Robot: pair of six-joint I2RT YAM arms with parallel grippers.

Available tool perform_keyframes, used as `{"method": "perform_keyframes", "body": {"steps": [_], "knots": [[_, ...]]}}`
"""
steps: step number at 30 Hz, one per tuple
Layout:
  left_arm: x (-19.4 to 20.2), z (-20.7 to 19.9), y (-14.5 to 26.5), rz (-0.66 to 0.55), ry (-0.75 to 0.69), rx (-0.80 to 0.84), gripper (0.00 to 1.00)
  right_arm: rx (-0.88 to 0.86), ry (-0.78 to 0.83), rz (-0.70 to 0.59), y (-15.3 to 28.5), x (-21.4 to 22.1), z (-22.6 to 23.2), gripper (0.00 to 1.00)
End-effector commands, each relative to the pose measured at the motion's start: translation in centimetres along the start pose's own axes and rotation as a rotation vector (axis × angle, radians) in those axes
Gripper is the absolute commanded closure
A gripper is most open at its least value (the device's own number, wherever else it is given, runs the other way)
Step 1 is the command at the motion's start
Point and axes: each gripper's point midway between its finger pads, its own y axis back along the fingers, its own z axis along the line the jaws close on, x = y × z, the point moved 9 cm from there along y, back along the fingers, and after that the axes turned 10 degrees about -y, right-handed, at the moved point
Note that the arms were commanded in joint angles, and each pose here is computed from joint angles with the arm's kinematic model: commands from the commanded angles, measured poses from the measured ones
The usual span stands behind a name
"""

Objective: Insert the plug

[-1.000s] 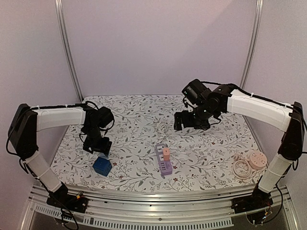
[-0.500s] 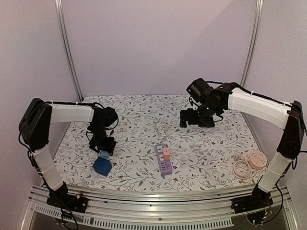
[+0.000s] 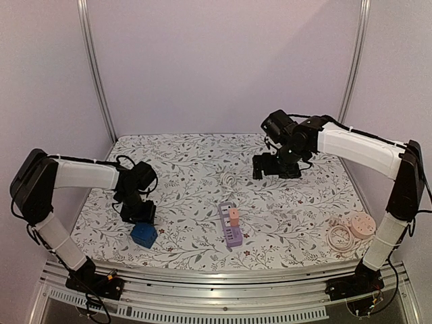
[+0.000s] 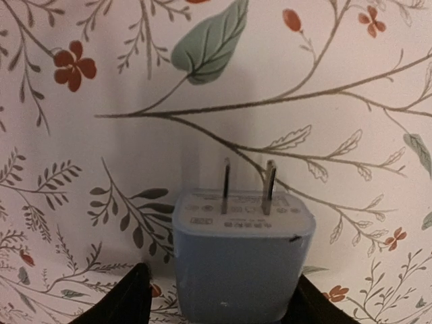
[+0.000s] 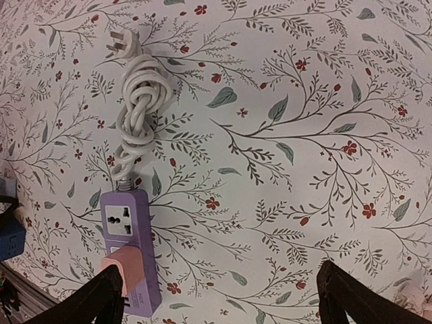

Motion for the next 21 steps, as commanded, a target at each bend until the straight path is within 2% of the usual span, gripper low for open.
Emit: {"method": "perform_keyframes", "body": {"steps": [1,6,10,16,21], "knots": [[-0.1,0.3,-0.2,-0.085,0.037,0.004,0.36,-0.015,0.014,0.010,-0.4,-0.6,0.4,0.01],[0.1,0.5,-0.5,-0.123,0.015,-0.004,0.39,-0.015,0.012,0.016,-0.4,-0.5,0.4,0.01],[-0.2,0.4,-0.7,-0.150,-0.008,-0.008,0.47,-0.014,0.008,0.020,-0.3,-0.4,0.3,0.01],[-1.1,0.1,0.0,-0.203,-0.037,0.002,0.79,-0.012,-0.004,0.017,0.0,-0.4,0.1,0.01],[-1.3,-0.4,1.8,-0.256,-0.069,0.021,1.00,-0.010,-0.020,0.015,0.3,-0.1,-0.1,0.01]]}}
